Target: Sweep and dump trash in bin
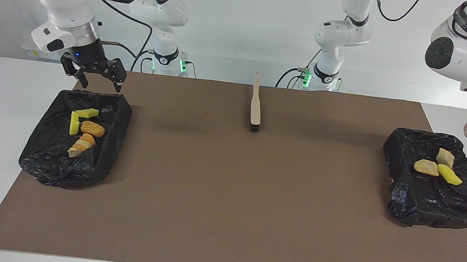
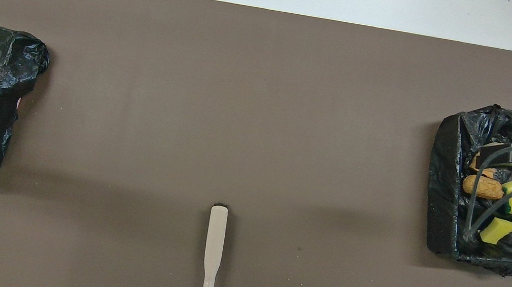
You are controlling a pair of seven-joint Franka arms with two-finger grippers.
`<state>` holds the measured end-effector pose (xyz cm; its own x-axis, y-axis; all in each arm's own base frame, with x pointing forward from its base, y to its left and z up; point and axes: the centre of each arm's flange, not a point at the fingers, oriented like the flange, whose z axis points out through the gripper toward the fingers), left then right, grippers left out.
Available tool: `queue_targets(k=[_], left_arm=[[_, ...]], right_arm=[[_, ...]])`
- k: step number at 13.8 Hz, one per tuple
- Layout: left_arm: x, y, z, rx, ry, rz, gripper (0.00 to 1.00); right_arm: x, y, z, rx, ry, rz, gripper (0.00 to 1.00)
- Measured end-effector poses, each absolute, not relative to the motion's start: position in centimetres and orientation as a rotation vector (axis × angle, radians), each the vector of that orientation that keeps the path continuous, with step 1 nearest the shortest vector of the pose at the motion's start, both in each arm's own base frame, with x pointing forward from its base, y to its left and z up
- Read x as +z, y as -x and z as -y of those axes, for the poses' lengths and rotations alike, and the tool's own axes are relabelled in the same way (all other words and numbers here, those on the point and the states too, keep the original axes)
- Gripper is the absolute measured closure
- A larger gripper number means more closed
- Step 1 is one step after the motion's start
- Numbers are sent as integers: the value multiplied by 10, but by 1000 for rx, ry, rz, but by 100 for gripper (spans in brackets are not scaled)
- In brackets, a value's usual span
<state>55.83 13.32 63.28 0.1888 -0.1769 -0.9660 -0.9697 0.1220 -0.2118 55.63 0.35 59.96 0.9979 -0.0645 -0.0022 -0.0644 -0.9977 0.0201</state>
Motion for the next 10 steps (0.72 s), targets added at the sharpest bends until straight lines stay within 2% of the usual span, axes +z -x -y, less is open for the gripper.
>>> queue_targets(k=[10], left_arm=[[624, -559, -98, 833, 1401, -1291, 68]], right_arm=[[621, -547, 0, 20, -3119, 2, 0]])
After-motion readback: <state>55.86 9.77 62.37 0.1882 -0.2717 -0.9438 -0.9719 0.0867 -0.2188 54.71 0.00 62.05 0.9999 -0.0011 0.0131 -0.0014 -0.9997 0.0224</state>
